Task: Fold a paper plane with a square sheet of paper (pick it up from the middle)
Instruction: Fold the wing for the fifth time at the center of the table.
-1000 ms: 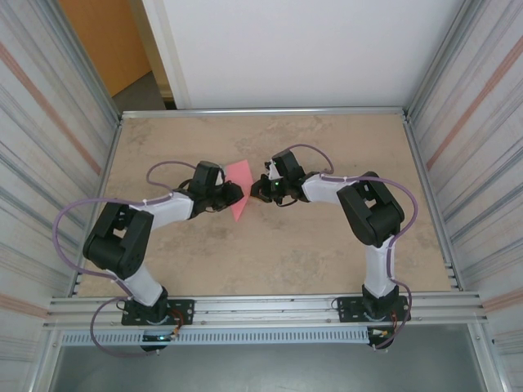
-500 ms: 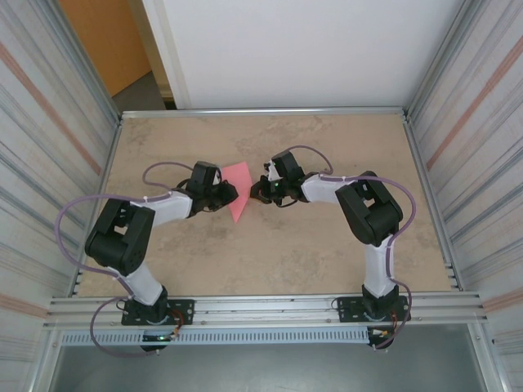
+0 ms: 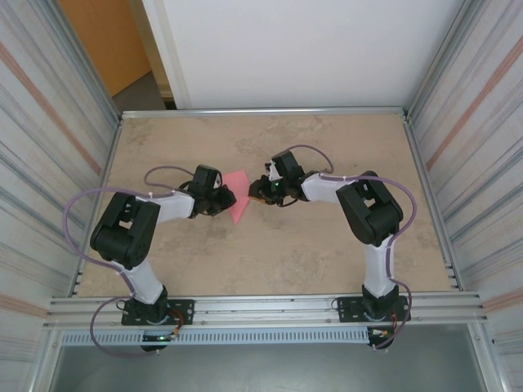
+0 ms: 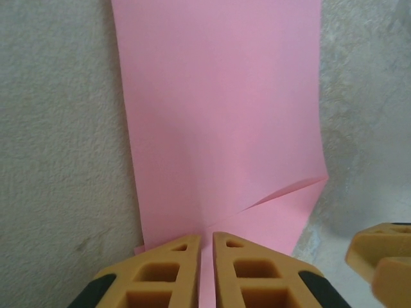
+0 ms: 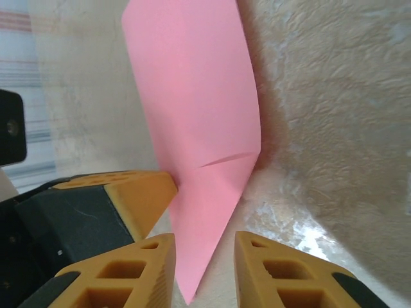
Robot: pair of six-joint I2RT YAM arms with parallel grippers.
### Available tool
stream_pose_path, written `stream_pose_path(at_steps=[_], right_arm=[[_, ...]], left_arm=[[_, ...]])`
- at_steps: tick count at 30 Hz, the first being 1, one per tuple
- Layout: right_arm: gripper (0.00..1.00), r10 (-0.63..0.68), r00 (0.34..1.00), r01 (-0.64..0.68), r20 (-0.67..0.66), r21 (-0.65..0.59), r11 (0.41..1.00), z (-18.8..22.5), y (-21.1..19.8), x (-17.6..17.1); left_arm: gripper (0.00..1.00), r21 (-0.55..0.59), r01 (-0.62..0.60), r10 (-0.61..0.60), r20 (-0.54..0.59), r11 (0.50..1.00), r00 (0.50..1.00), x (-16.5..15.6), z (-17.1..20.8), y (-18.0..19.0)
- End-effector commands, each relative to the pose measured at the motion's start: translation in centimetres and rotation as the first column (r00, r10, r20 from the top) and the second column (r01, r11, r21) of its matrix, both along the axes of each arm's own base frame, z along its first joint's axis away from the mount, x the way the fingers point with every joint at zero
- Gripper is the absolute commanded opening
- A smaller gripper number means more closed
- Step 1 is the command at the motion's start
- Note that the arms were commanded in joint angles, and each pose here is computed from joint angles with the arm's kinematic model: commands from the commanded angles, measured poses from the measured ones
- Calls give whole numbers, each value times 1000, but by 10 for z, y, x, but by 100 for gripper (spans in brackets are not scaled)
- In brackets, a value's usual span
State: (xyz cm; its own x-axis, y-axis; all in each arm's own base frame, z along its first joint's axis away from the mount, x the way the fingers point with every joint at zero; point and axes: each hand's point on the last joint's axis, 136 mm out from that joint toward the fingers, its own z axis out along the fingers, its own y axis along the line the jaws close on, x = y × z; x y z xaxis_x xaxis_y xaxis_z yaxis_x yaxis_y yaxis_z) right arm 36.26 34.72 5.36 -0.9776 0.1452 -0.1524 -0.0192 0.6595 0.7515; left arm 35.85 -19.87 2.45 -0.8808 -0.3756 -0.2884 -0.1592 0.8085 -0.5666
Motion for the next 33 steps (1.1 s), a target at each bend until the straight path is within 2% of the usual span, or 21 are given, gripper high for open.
stream_pose_path(at_steps=[1,7,11,15,20,22,27,33], right_arm=[[31,-43,997,45,64,-29,999,20,-20,8],[38,-109,986,121,127,-93,988,27,-58,9],[43,-169,968,201,184,-172,964,33,-89,6],[40,-174,970,207,171,-194,959,32,-107,4],[33,-76,989,100,126,-195,976,26,-99,0],[31,-39,993,61,110,-212,975,23,-94,-1],[29,60,995,-40,82,-223,974,16,-72,-5],[25,115,993,-103,39,-219,970,1,-47,9]], left_arm=[[13,-4,44,-44,-42,999,998,-11,-14,-1],[12,-81,168,-174,-63,982,983,-25,-14,-21],[11,-80,291,-296,-65,953,953,-42,-10,-40],[10,-57,453,-456,-52,889,888,-62,-3,-66],[9,-75,594,-597,-27,801,802,-84,3,-93],[9,-74,609,-612,-27,790,790,-86,4,-97],[8,-57,597,-599,-46,800,799,-83,-1,-95],[8,-42,583,-584,-52,812,810,-81,-3,-92]])
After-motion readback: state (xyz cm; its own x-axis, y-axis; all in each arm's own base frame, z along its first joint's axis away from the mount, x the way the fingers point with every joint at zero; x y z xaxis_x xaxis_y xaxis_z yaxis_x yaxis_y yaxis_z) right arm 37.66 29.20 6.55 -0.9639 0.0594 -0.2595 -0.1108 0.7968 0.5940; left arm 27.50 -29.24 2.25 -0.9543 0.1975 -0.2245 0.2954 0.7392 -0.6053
